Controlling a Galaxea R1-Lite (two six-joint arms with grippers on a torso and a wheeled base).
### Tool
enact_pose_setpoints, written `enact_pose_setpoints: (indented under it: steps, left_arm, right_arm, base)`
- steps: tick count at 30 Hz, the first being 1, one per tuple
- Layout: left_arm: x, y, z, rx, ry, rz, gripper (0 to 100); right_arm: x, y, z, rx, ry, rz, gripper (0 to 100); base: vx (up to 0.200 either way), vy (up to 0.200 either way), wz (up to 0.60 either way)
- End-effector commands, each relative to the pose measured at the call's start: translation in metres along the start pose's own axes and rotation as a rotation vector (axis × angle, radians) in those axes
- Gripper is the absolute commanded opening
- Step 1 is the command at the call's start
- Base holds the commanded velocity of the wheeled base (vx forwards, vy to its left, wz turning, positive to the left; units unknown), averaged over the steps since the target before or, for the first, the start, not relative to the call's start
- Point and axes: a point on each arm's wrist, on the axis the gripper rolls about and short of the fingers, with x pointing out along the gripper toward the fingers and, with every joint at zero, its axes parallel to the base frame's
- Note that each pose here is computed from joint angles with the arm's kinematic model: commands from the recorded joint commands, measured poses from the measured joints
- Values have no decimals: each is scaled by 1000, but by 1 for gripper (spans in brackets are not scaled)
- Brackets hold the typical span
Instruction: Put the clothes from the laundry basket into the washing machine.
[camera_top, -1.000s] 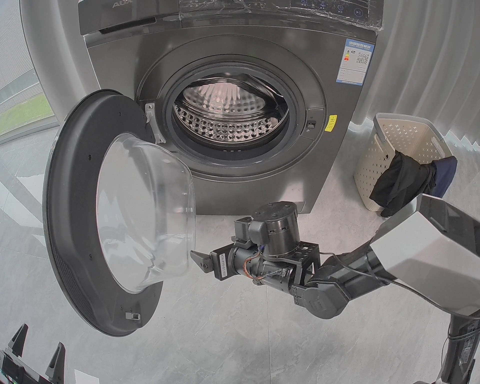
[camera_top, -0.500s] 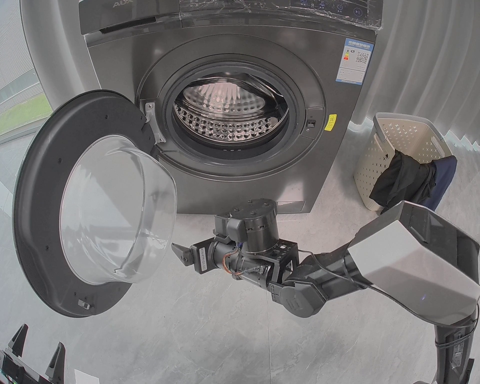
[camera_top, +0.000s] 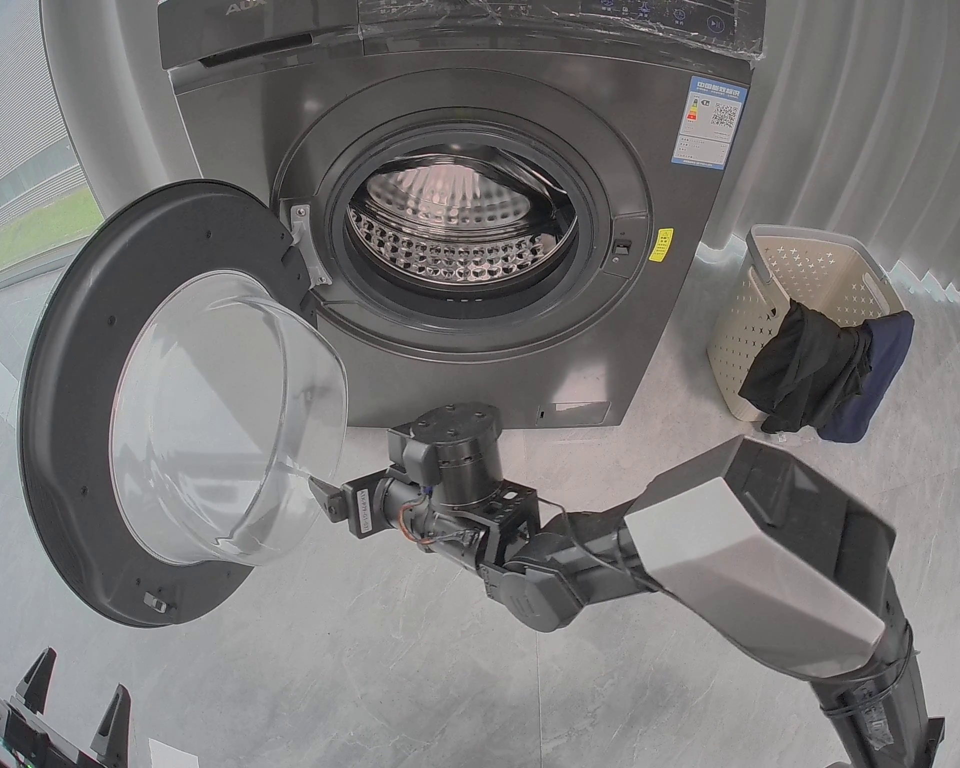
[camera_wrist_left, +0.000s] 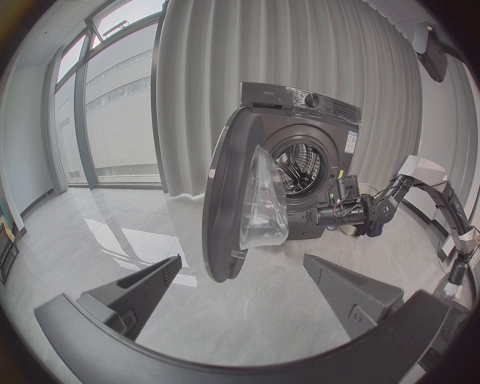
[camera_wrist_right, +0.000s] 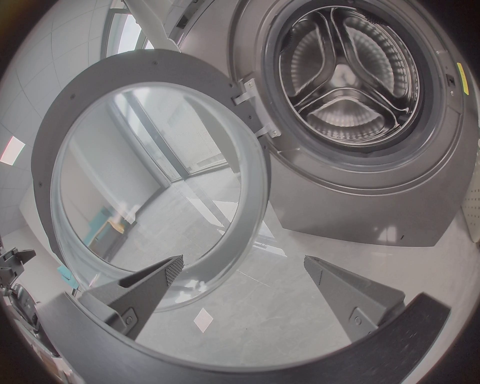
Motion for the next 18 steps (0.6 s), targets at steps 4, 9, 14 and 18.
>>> enact_pose_setpoints:
  steps: [4,9,14,18]
  left_arm:
    - [0,0,-4,1,-3,0,100]
    - [0,0,-4,1,-3,0,100]
    - [0,0,-4,4,-3,0,100]
    - [0,0,-5,25,-1,-3,100]
  right_arm:
    - [39,27,-30,-4,-38,39,100]
    - [36,19,-14,2,-58,7,100]
    - [-7,0,46,0,-94,-40,100]
    - [-71,-25,86,-28,-89,-105,100]
  base:
    - [0,0,0]
    - [0,0,0]
    - [0,0,0]
    - [0,0,0]
